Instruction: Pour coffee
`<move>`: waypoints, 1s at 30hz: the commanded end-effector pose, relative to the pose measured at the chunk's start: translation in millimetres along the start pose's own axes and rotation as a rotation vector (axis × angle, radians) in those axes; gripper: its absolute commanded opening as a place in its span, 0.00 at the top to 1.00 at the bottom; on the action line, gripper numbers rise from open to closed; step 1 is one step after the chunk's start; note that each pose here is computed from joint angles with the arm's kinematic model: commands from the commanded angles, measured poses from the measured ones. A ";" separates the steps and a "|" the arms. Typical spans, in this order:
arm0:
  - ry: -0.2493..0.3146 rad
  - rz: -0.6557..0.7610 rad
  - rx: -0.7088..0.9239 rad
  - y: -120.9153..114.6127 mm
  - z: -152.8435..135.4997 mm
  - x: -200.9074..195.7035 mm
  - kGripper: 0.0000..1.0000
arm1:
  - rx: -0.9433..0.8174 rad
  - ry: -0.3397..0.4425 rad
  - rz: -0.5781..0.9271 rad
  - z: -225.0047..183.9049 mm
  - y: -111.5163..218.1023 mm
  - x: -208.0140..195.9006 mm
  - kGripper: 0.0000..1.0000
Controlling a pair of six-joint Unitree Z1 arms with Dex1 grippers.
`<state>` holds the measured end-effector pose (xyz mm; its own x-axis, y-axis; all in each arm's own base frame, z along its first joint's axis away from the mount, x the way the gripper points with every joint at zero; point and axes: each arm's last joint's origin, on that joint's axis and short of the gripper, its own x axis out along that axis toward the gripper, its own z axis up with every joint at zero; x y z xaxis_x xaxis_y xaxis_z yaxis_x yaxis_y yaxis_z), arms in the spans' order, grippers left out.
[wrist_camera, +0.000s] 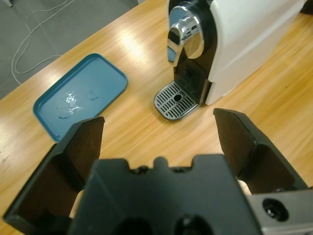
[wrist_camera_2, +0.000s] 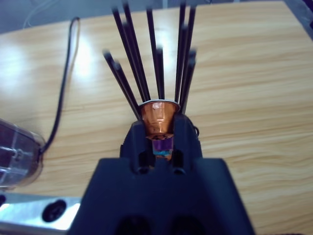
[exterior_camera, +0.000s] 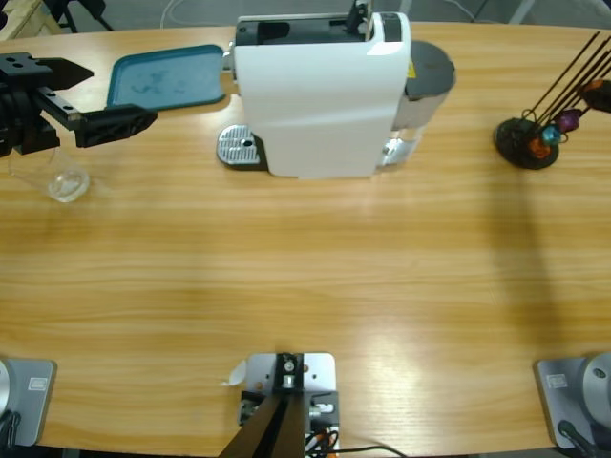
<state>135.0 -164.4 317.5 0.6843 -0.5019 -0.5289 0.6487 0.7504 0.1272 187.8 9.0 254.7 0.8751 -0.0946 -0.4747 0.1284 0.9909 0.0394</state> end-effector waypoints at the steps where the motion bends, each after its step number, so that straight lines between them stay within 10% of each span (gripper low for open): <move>1: 0.035 -0.051 -0.023 -7.1 -7.7 12.9 0.03 | 0.008 -0.057 -0.002 23.4 -3.0 -28.0 1.00; 9: 0.035 -0.064 -0.017 -8.8 -10.1 10.7 0.03 | 0.016 -0.149 0.021 51.5 -3.3 -68.7 1.00; 14: 0.027 -0.065 -0.019 -8.0 -10.6 7.2 0.03 | -0.135 -0.095 0.319 48.4 20.8 -85.0 1.00; 30: -0.023 -0.053 -0.052 4.8 -28.3 -33.9 0.00 | -0.695 -0.027 0.974 61.3 189.0 -82.8 1.00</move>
<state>122.2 -152.5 312.7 0.6607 -0.5440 -0.5172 0.6649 0.7439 0.0670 145.8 126.5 361.3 0.6315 0.6617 -0.4041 -0.7496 0.6542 -0.1003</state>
